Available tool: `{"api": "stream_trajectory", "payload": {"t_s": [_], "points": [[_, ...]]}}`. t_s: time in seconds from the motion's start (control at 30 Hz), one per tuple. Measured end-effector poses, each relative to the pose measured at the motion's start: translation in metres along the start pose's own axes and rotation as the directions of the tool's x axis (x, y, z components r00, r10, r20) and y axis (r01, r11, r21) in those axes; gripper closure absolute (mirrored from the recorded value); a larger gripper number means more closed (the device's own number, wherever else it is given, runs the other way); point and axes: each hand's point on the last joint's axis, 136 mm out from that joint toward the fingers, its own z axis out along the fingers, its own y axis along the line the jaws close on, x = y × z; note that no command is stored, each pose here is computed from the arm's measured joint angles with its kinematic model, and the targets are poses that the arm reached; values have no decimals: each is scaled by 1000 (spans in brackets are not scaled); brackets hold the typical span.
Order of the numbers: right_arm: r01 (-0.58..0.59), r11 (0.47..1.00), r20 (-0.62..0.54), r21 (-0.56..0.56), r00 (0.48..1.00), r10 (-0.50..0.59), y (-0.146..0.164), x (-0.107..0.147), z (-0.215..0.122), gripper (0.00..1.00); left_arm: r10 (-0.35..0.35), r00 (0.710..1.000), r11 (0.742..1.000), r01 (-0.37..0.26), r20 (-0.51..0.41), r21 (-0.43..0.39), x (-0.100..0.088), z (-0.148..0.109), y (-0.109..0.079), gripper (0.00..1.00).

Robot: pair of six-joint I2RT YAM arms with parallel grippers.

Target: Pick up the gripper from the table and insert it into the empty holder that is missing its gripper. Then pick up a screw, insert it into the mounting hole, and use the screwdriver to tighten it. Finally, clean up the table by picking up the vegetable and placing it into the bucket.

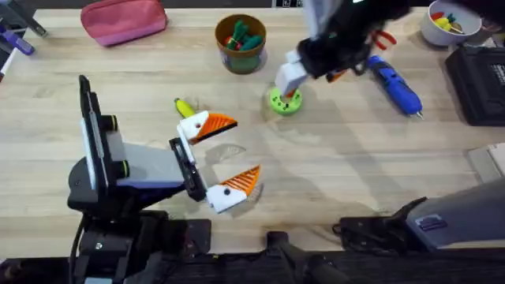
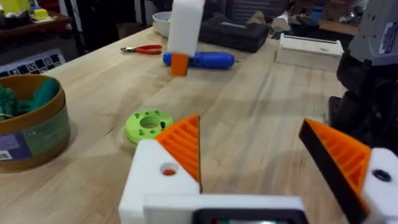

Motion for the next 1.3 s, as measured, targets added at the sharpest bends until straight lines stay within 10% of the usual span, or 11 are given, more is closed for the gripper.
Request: {"api": "stream_trajectory", "payload": {"t_s": [1.3], "points": [[-20, 1000, -41, 11, 999, 20, 21, -9, 87, 243, 0, 1000, 1000, 0, 0, 0, 0, 0, 0, 15]]}}
